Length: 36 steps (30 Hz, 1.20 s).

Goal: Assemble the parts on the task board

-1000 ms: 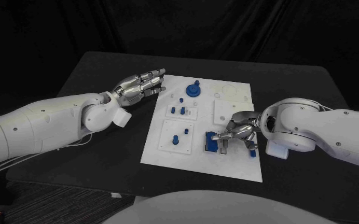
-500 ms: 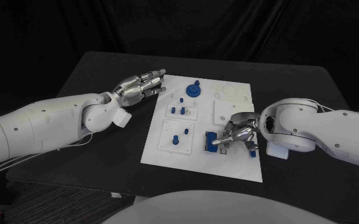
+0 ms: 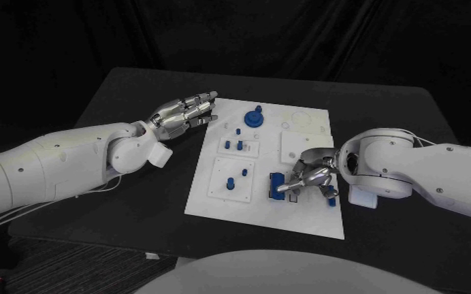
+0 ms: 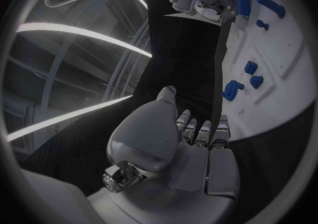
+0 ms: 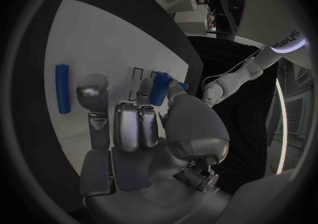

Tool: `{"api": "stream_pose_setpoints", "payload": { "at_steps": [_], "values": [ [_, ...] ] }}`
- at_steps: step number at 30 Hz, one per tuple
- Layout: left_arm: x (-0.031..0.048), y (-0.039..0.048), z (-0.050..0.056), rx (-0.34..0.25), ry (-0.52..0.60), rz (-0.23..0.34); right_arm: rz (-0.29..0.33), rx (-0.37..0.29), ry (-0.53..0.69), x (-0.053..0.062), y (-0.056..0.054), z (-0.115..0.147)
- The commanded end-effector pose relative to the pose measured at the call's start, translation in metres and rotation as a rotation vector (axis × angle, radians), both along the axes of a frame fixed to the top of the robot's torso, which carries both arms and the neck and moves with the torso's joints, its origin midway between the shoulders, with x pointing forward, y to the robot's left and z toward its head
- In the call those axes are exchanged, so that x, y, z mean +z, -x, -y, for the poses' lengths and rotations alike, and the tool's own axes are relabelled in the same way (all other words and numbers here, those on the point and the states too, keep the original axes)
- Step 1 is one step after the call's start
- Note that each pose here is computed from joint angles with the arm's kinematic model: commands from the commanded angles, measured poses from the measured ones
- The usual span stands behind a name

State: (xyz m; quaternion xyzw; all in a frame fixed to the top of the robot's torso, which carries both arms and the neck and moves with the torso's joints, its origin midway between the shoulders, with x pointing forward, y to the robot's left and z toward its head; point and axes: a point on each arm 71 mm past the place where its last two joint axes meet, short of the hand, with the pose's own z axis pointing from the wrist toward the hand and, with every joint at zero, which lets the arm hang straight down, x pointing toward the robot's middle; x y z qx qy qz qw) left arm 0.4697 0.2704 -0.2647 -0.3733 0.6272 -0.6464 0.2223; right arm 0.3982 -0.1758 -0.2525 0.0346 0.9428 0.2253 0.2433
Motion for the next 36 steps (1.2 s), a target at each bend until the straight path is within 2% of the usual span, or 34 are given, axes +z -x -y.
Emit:
{"api": "stream_pose_setpoints", "payload": {
  "at_steps": [1,24,36],
  "values": [
    [0.0003,0.0008,0.0016,-0.01,0.018,0.0,0.0,0.008,0.002,-0.002,0.0006,0.0],
    [-0.0006,0.0014,0.0008,-0.01,0.012,-0.007,0.064,-0.043,-0.065,0.002,-0.0057,0.0039],
    [-0.0012,0.0017,0.0007,-0.012,0.012,-0.009,0.08,-0.028,-0.121,0.0063,-0.0013,0.0016]
  ]
}}
